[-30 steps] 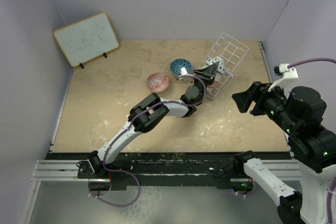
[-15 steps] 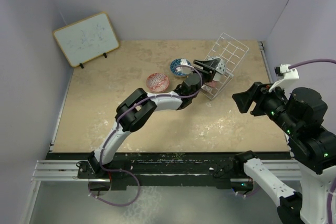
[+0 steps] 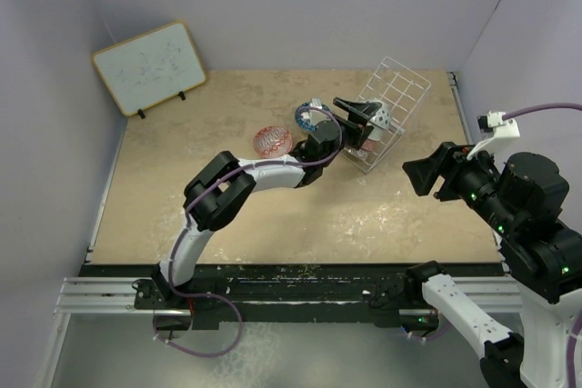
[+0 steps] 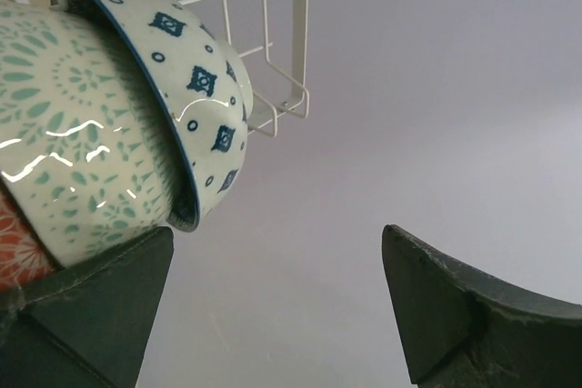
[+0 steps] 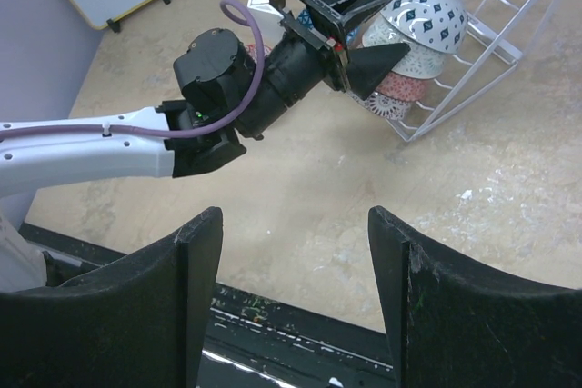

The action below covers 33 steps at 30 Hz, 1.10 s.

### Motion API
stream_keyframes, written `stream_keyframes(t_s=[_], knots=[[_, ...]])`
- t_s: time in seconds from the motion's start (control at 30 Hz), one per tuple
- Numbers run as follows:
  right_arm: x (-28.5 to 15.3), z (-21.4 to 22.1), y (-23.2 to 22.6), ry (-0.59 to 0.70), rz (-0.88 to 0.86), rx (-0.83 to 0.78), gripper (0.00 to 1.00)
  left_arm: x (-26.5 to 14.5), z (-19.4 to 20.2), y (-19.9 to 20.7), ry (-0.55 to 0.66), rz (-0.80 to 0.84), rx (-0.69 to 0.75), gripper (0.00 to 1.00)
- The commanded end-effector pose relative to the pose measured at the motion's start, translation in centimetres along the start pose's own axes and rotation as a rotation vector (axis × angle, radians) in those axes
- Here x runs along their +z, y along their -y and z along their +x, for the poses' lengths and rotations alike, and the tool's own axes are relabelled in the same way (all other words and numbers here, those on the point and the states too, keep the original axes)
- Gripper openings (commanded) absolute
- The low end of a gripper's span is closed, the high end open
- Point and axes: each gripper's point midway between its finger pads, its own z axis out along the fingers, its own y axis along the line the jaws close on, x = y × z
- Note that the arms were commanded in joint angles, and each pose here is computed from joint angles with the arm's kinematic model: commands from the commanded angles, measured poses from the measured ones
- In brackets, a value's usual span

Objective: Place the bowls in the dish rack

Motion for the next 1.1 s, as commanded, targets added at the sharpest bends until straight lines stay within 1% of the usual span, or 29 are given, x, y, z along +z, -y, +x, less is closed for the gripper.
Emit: stream_keyframes(t_s=[0.0,0.17,0.27,0.4,0.53,0.6,0.67,0.77,0.9,1.07], knots=[[-0.3,-1.1,-0.8,0.048,-0.04,0.004,0.68,-1.3,-0.8,1.0,-0.023,-0.03,0.056,0.99],[-0.3,-1.1,-0.7,0.052,-0.034,0.006,0.68,-2.7,-1.5,1.5,-0.026,-0.034,0.1,0.99],[-0.2,-1.3,-0.7,0.057,-0.031,0.008,0.68,-3.9,-2.3,2.9,-0.022,-0.012,0.14,0.99],[-0.5,-1.7,-0.8,0.072,-0.031,0.012,0.68,-6.1,-3.6,5.6,-0.011,0.027,0.274,0.99],[-0.5,-2.0,-0.5,0.08,-0.013,0.011,0.68,-8.8,-5.2,7.5,-0.013,0.048,0.449,0.99],[-0.4,-2.2,-0.5,0.081,-0.007,0.012,0.68,-10.1,-6.2,7.8,-0.026,0.035,0.553,0.99],[-0.5,-2.5,-0.5,0.09,-0.007,0.015,0.68,-11.2,-7.0,7.9,-0.052,0.0,0.696,0.99],[-0.7,-3.1,-0.6,0.103,-0.001,0.016,0.68,-12.7,-8.4,6.0,-0.11,-0.131,0.891,0.99],[-0.7,-4.2,-0.8,0.121,0.001,0.013,0.68,-15.0,-10.7,1.6,-0.18,-0.269,1.008,1.0],[-0.3,-4.9,-1.3,0.118,-0.016,0.011,0.68,-17.0,-13.7,-4.0,-0.203,-0.486,1.165,0.95]])
